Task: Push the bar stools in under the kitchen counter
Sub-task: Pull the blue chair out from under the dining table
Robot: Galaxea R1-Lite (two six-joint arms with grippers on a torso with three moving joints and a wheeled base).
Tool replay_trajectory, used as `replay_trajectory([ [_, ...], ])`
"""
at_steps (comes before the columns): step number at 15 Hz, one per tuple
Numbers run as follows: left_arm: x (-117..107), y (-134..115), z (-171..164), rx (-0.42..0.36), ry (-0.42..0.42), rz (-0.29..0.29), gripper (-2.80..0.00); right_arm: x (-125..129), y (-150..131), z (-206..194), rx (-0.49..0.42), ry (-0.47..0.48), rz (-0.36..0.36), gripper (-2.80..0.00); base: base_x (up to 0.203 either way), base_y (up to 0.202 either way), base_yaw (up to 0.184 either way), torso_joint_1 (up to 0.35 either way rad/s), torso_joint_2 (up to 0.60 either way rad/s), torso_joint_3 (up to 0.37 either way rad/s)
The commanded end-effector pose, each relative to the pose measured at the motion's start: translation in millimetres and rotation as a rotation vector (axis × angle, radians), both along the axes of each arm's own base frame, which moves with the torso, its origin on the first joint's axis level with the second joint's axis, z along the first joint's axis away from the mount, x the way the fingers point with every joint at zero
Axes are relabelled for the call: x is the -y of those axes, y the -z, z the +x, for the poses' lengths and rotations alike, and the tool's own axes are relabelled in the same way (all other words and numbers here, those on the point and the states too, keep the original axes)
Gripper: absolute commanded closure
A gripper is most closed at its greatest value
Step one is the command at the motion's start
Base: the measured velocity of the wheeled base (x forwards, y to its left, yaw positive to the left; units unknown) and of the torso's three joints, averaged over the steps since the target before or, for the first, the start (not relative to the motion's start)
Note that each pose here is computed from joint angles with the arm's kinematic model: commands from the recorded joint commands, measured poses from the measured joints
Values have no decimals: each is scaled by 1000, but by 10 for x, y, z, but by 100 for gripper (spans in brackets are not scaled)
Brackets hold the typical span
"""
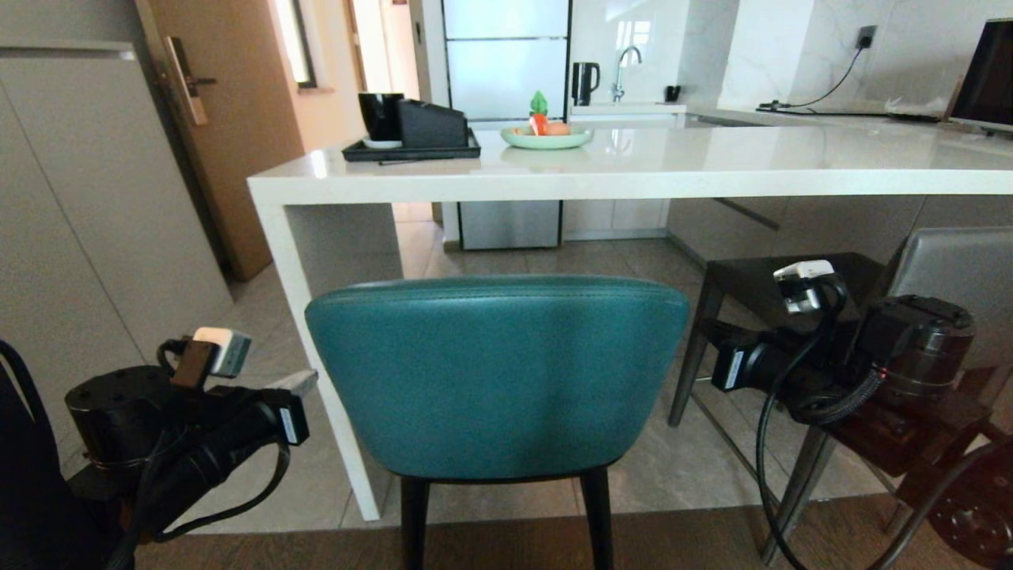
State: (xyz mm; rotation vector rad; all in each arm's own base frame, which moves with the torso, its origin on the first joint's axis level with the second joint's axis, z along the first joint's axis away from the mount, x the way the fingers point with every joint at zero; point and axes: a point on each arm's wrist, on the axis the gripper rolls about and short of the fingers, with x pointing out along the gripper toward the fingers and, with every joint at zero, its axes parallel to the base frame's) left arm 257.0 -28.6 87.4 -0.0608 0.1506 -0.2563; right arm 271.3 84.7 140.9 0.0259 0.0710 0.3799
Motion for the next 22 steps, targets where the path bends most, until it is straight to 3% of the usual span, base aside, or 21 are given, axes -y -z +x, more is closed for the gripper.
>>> replay_trajectory([
  [1,-137,45,48,-12,-5,-8,0,193,-16,-3,6,28,5,0,0,0,0,0,0,0],
  [5,-141,149,333,-4,-13,-9,0,233,191,206,-47,65,-11,0,0,0,0,0,0,0],
  [9,-86,153,813,95,-121,1,0,182,266,555,12,173,-4,0,0,0,0,0,0,0],
  [13,-26,208,1114,148,-130,-1,0,120,277,671,30,173,-1,0,0,0,0,0,0,0],
  [17,55,244,1221,165,-111,-3,0,-2,361,773,24,152,-5,0,0,0,0,0,0,0],
  [22,215,190,1132,164,-70,-7,0,-458,448,900,44,149,-6,0,0,0,0,0,0,0],
])
